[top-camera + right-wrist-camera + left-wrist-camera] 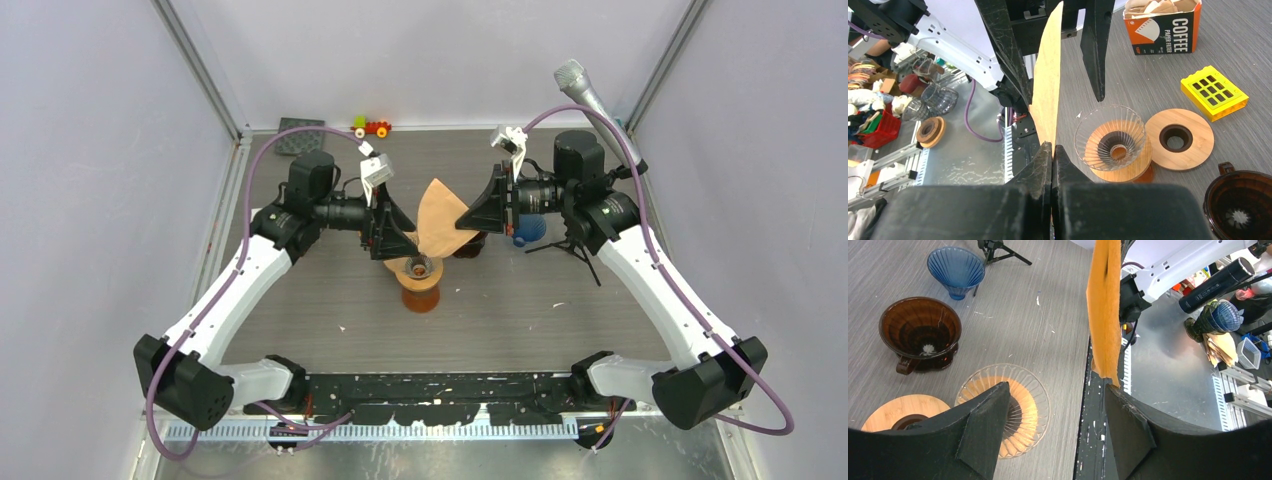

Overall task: Place the coffee filter in the dripper
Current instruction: Place the coffee filter in the coffee dripper.

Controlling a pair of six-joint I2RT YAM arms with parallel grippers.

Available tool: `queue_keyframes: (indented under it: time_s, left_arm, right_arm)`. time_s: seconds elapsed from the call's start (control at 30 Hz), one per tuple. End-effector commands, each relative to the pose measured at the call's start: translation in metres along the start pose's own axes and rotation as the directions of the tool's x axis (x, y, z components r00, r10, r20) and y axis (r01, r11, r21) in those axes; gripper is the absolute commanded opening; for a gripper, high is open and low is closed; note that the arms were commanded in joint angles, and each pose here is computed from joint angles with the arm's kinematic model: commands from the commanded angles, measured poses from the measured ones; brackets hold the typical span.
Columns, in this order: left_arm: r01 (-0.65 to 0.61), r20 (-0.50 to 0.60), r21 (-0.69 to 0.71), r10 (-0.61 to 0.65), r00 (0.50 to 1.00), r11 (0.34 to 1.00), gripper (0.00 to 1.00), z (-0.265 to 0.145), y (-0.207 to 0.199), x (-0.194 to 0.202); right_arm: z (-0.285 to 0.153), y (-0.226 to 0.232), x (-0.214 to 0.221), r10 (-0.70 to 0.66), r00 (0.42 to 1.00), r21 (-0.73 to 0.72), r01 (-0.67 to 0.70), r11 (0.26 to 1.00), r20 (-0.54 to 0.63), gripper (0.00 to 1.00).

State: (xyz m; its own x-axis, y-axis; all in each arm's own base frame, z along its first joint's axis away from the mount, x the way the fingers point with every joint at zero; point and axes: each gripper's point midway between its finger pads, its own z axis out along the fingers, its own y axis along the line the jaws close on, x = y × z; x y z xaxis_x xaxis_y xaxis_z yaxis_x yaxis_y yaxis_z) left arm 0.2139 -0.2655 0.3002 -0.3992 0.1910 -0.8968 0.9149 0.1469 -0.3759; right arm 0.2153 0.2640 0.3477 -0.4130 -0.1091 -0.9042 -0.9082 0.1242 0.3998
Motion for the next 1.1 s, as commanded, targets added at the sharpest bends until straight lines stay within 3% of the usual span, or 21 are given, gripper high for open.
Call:
queue_keyframes:
  time_s: [0.0,0.47,0.83,1.07]
  left_arm:
    - [-0.092,0.047,0.018,0.091,0.995,0.996,0.71,-0.006,-0.013,-0.026]
    - [-0.059,0.064,0.032,0.057,0.996,0.998,0.70,0.001,-0.006,-0.041]
    - [0.058,0.099,0.147,-0.073,0.992,0.987,0.65,0.023,-0.018,-0.047]
    - [-0.031,0.069,0.099,0.024,0.997,0.995,0.68,0.012,-0.024,-0.023]
  right_arm:
    - [0.000,-0.002,-0.004,-0.026,1.000,-0.001,0.026,1.000,0.007,0.01]
    - [0.002,-0.008,-0.001,-0.012,1.000,0.013,0.012,1.000,0.003,0.00]
    - [0.004,-0.013,0.000,-0.002,1.000,0.023,0.002,1.000,0.013,0.01]
    - [0.001,-0.014,-0.002,-0.018,1.000,0.051,0.017,0.999,0.024,0.00]
